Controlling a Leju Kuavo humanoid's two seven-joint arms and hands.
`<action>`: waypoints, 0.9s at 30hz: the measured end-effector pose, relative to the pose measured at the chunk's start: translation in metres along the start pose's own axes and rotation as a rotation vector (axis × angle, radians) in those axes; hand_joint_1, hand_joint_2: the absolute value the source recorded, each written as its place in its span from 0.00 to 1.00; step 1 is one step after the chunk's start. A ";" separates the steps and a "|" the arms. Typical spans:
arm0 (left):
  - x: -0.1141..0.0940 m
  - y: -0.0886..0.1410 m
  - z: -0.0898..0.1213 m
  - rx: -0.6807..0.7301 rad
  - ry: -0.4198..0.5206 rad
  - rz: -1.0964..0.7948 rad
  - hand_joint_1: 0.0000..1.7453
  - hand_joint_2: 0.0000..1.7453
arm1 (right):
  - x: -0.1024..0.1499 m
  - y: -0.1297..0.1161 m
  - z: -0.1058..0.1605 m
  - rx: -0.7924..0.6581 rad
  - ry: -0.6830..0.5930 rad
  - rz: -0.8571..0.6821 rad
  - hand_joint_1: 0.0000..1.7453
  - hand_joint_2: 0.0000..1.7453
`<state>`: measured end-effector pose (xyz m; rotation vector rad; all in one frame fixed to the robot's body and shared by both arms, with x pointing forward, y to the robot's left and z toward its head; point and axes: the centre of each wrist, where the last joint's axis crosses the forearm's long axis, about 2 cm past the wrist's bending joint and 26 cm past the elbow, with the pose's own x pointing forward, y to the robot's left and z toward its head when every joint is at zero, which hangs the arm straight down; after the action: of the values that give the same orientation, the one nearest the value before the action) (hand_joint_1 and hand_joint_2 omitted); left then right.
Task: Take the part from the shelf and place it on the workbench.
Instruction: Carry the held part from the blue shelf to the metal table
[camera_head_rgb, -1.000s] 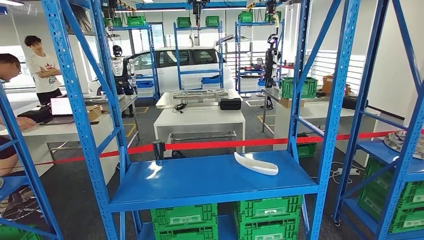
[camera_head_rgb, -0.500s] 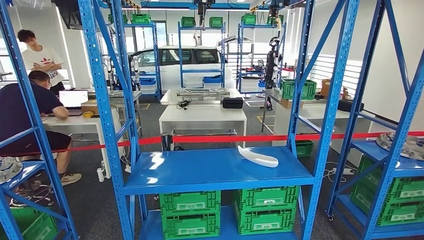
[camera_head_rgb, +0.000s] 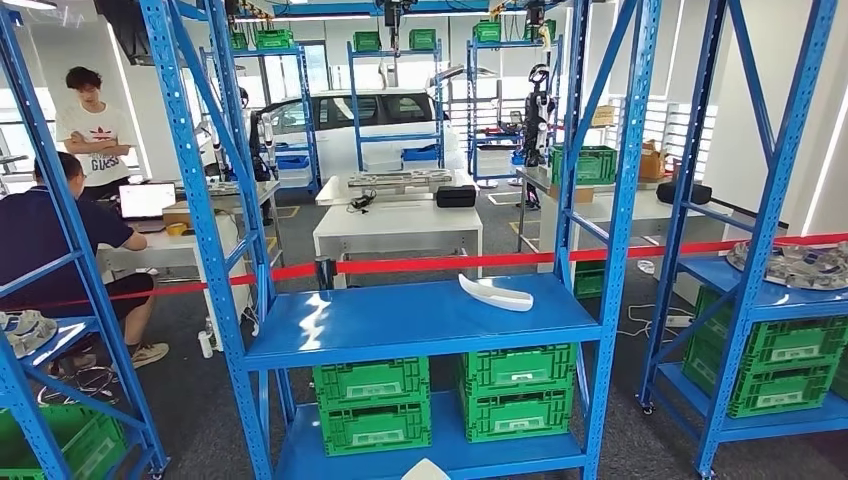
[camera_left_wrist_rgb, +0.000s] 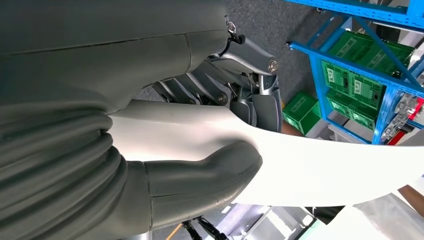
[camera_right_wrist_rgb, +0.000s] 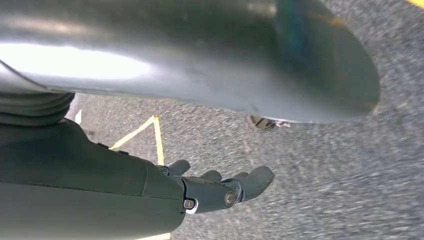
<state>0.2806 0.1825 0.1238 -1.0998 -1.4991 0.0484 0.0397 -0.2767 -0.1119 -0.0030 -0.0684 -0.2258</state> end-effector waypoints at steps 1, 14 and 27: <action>0.001 0.000 -0.002 -0.004 -0.005 -0.001 1.00 1.00 | 0.000 0.000 0.000 -0.003 0.009 -0.006 0.00 0.00; -0.003 -0.004 -0.006 -0.008 -0.002 -0.007 1.00 1.00 | -0.002 -0.006 0.000 -0.027 0.084 -0.088 0.00 0.00; -0.005 -0.003 -0.004 -0.008 0.011 -0.020 1.00 1.00 | 0.000 -0.005 0.000 0.021 -0.008 -0.128 0.00 0.00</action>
<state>0.2814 0.1756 0.1224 -1.0899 -1.5019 0.0221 0.0387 -0.2817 -0.1121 0.0213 -0.0786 -0.3530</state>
